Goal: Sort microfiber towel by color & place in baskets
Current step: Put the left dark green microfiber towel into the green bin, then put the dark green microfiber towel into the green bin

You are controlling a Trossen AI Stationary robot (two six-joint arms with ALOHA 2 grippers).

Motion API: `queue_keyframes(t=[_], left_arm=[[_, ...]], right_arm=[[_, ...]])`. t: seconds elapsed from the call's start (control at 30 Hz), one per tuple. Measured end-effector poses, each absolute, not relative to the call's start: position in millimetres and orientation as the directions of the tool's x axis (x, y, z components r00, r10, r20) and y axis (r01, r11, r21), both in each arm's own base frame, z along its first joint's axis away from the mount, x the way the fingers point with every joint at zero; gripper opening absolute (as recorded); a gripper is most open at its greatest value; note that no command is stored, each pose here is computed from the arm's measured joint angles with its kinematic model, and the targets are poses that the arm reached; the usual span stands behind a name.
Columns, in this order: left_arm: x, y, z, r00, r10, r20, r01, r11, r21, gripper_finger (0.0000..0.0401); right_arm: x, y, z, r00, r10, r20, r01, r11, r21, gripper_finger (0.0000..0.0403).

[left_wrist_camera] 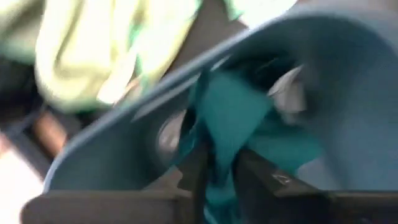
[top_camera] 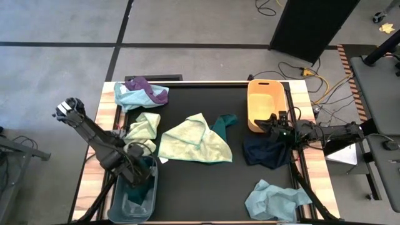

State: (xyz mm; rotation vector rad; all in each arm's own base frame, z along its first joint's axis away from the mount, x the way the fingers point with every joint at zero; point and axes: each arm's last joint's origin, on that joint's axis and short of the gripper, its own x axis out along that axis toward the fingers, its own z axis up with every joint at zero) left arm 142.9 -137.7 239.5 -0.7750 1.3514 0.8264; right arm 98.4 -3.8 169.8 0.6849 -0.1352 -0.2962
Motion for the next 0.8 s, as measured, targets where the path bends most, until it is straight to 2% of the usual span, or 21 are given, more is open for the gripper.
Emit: queue_keyframes(t=[0.07,0.13,0.3,0.47,0.53,0.67,0.7,0.8], left_arm=[[141,-139,238,-0.021,0.023,-1.000,-0.872,0.488,0.030,0.0094],[141,-141,240,-0.032,-0.003,-0.999,-0.873,0.487,0.026,0.0117],[144,-143,270,0.037,-0.070,-0.997,-0.855,0.514,-0.068,0.0168],[142,-141,310,0.063,-0.140,-0.988,-0.846,0.518,-0.128,0.0201],[145,-140,325,0.176,-0.096,-0.980,-0.833,0.516,-0.200,0.0207],[160,-131,348,0.518,0.144,-0.843,-0.762,0.525,-0.378,0.0212],[165,-127,350,0.553,0.194,-0.810,-0.761,0.513,-0.396,0.0212],[186,-107,347,0.552,0.291,-0.782,-0.796,0.462,-0.390,0.0213]], right_arm=[[98,-4,170,0.950,-0.312,0.028,0.221,0.730,0.647,0.0034],[98,-4,172,0.949,-0.310,0.049,0.206,0.731,0.651,0.0054],[99,-4,190,0.948,-0.309,0.078,0.188,0.738,0.648,0.0107],[107,-3,218,0.951,-0.305,0.056,0.229,0.810,0.539,0.0142],[116,-2,227,0.952,-0.305,0.013,0.262,0.837,0.480,0.0149],[149,2,234,0.955,-0.265,-0.135,0.297,0.874,0.384,0.0152],[157,3,236,0.956,-0.246,-0.159,0.289,0.880,0.377,0.0152],[180,6,241,0.952,-0.203,-0.229,0.275,0.893,0.355,0.0149]])
